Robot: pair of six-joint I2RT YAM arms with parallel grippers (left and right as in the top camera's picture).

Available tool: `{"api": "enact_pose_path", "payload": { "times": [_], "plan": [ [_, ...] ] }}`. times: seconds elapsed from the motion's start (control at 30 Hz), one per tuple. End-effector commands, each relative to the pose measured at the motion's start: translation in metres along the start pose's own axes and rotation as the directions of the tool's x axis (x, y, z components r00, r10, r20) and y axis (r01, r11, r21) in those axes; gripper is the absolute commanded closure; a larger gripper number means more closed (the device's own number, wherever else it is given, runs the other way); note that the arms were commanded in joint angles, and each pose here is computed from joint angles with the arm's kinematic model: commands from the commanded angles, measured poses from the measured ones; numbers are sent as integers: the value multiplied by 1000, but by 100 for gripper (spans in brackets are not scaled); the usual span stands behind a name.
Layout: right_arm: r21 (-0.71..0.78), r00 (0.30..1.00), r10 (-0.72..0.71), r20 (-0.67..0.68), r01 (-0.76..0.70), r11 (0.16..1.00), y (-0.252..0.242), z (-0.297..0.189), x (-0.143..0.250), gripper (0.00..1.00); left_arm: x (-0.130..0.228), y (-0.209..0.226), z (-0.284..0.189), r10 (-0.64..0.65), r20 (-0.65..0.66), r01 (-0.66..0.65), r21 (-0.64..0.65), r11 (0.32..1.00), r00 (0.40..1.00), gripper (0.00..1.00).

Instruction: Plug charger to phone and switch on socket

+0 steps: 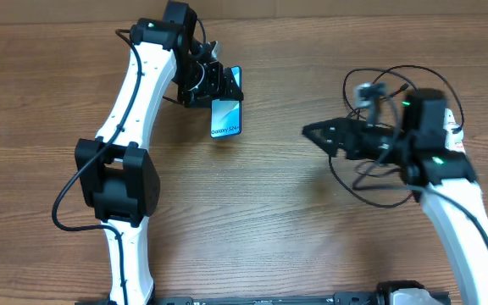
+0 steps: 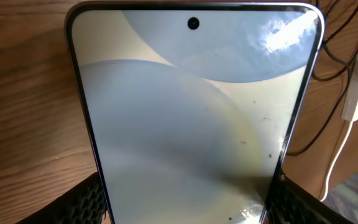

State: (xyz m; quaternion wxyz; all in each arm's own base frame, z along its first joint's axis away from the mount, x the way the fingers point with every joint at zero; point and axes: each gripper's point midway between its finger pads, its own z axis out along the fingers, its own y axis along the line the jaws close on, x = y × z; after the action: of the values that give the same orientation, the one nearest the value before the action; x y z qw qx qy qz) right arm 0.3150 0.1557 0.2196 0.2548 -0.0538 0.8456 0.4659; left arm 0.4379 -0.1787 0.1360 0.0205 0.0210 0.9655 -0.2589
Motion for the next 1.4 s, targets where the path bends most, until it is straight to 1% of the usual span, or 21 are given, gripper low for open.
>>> {"api": "enact_pose_path", "payload": {
  "times": [0.0,0.2,0.33,0.57,0.73,0.8,0.87,0.97,1.03,1.27,1.37],
  "plan": [
    [-75,997,-21,-74,15,997,10,26,8,19,7,-27,-11,42,8,-42,61,997,999,32],
    [-123,992,0,-125,-15,992,8,72,12,19,16,-41,-4,67,-20,-65,73,995,998,32],
    [-161,990,-41,-138,19,987,15,97,16,20,21,-50,0,86,-32,-84,75,994,996,32],
    [-39,997,-6,-81,3,999,5,118,11,21,32,-67,6,110,-63,-103,115,988,992,32],
    [-46,999,9,-52,-11,999,8,119,3,27,39,-78,5,134,-85,-118,171,978,987,32],
    [-48,999,7,-50,-10,999,9,119,3,32,40,-78,5,132,-89,-116,173,978,987,32],
    [-47,999,8,-50,-10,999,8,119,3,39,41,-78,5,132,-91,-115,173,978,987,32],
    [-41,998,27,-48,-29,999,8,119,2,46,43,-80,5,150,-98,-130,188,974,984,32],
    [-25,998,58,-39,-59,998,5,119,1,47,45,-82,4,153,-105,-130,200,971,983,33],
    [-21,997,62,-39,-63,998,4,119,1,51,46,-83,4,160,-104,-136,208,969,982,32],
    [16,993,112,-23,-112,994,-2,119,0,53,45,-84,4,164,-100,-141,209,968,981,32]
  ]
}}
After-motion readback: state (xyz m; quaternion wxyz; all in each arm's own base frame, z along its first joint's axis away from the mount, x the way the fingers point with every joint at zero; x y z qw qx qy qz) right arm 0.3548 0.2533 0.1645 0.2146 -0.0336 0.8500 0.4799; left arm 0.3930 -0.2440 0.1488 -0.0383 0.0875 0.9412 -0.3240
